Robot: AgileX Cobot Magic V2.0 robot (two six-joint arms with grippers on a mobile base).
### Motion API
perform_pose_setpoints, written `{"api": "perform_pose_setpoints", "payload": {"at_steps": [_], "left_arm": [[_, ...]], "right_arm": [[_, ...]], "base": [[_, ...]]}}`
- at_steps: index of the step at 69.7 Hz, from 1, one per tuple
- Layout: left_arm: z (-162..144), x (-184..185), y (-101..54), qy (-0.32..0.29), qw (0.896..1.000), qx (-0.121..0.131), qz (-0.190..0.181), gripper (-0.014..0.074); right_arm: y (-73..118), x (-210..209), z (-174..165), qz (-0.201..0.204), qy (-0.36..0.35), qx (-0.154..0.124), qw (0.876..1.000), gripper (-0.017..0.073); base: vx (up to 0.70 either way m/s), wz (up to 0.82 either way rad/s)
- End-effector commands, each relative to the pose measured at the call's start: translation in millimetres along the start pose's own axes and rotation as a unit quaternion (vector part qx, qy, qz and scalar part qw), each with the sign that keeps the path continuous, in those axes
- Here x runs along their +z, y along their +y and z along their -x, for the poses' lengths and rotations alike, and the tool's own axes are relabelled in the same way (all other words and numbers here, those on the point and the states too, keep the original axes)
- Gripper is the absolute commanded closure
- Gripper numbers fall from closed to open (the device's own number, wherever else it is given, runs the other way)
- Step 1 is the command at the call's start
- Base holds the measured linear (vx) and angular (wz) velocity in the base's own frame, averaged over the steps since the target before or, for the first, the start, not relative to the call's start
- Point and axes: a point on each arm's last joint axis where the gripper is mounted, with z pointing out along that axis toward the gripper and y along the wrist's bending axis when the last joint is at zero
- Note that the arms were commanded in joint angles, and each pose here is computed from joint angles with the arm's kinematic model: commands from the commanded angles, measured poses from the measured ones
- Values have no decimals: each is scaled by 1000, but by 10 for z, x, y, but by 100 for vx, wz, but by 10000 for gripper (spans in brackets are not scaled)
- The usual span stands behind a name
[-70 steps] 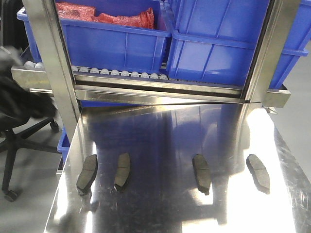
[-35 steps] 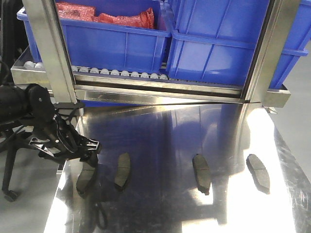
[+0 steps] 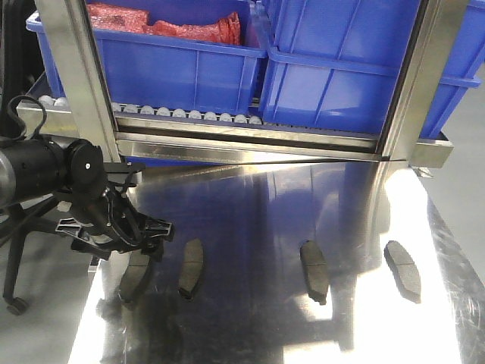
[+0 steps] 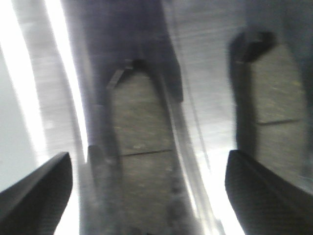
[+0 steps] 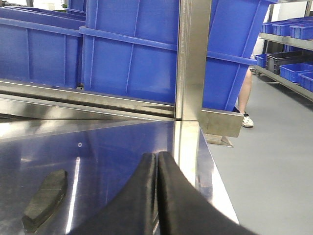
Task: Move and align brake pads A on conveyor
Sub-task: 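Lower the left gripper onto the nearest brake pad and close it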
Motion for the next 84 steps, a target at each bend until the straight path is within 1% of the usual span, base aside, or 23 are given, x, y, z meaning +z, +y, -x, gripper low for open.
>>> {"api": "perform_pose_setpoints", "payload": {"at_steps": [1, 5, 20, 27, 33, 45, 62, 66, 76, 84], "left_arm": [[80, -205, -34, -44, 999, -4, -4, 7], [80, -190, -36, -42, 999, -9, -5, 7], [89, -108, -31, -33, 999, -8, -1, 7], [99, -77, -31, -33, 999, -6, -1, 7], [129, -45, -30, -29, 1000, 2, 4, 7], [192, -44, -43, -28, 1000, 4, 6, 7], [157, 60, -34, 5, 1000, 3, 14, 7], [139, 75, -49, 13, 1000, 6, 16, 7], [126, 79, -123, 10, 1000, 17, 14, 7], [126, 106, -133, 11, 1000, 19, 14, 8]], "right_arm": [[-6, -8, 54, -4, -39, -4, 999, 567], [-6, -8, 54, -4, -39, -4, 999, 567], [-6, -8, 55, -4, -39, -4, 999, 567], [-6, -8, 55, -4, -39, -4, 999, 567], [-6, -8, 55, -4, -39, -4, 999, 567], [-6, -8, 55, -4, -39, -4, 999, 567], [-6, -8, 55, -4, -39, -4, 999, 567], [-6, -8, 55, -4, -39, -4, 999, 567], [-6, -8, 55, -4, -39, -4, 999, 567], [-6, -8, 55, -4, -39, -4, 999, 567]], "base": [[0, 0], [0, 0], [0, 0], [0, 0], [0, 0], [0, 0], [0, 0], [0, 0], [0, 0], [0, 0]]}}
